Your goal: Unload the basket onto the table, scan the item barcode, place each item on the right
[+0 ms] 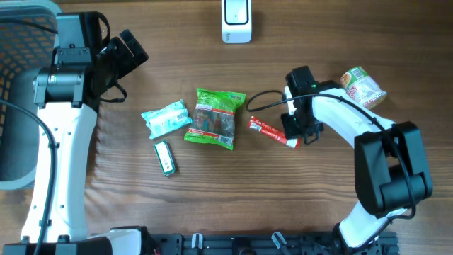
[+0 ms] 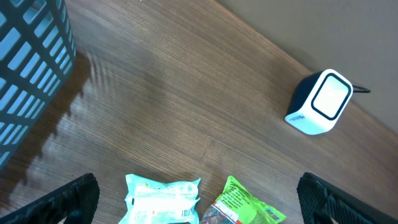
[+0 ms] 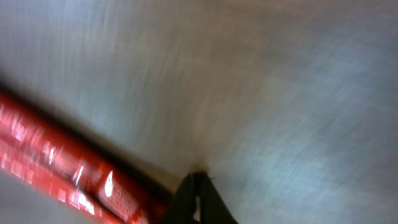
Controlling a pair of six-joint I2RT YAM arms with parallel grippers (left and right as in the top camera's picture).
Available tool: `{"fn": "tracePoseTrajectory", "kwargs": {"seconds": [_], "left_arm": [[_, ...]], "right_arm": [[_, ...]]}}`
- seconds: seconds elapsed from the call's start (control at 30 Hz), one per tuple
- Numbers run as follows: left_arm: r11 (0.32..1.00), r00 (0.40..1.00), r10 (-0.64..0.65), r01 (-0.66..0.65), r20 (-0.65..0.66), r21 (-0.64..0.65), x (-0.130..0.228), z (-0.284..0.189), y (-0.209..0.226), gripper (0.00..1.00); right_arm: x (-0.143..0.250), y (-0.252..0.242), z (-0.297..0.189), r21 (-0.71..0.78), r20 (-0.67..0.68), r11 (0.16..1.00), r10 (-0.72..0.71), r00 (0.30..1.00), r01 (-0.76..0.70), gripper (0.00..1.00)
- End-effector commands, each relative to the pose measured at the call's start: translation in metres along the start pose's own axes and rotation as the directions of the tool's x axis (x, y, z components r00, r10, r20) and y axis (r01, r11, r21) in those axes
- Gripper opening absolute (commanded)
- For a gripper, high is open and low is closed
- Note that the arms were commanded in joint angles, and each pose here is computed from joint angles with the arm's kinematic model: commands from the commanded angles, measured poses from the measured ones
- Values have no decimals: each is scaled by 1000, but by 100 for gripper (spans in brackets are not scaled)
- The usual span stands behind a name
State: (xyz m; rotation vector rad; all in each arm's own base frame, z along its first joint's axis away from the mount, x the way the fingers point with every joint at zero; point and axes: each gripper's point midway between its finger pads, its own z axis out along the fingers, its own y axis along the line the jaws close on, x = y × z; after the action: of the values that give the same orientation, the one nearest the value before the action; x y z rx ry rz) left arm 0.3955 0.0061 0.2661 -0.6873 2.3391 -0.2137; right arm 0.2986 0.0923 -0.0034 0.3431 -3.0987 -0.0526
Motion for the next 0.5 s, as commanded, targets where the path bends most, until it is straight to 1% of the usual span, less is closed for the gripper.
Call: {"fn": "tracePoseTrajectory", "kwargs": {"seconds": [0.0, 0.03, 0.13, 0.23, 0.3, 0.33, 0.37, 0.47], "left_arm": [[1000, 999, 14, -15, 30, 19, -8, -11, -3, 100], [1000, 999, 14, -15, 30, 19, -8, -11, -3, 100], [1000, 999, 14, -15, 30, 19, -8, -11, -3, 100], [1000, 999, 14, -15, 30, 19, -8, -11, -3, 100], [1000, 999, 14, -15, 30, 19, -8, -11, -3, 100], [1000, 999, 14, -15, 30, 19, -8, -11, -3, 100], [1000, 999, 14, -15, 30, 19, -8, -11, -3, 100], [1000, 999, 14, -15, 30, 19, -8, -11, -3, 100]], "right_arm": [[-12, 23, -35, -116, 70, 988, -95, 993, 103, 32], [-15, 22, -41, -107, 87, 988, -99, 991, 108, 41], [-21, 21, -53, -86, 137, 979, -170, 976, 183, 45], [-21, 21, -53, -76, 144, 964, -244, 959, 257, 45], [-15, 20, -48, -75, 128, 955, -276, 953, 287, 37], [-12, 20, -45, -77, 119, 953, -284, 951, 294, 30], [-10, 20, -42, -78, 113, 952, -286, 952, 295, 25], [1, 19, -30, -83, 89, 953, -285, 954, 293, 24]]}}
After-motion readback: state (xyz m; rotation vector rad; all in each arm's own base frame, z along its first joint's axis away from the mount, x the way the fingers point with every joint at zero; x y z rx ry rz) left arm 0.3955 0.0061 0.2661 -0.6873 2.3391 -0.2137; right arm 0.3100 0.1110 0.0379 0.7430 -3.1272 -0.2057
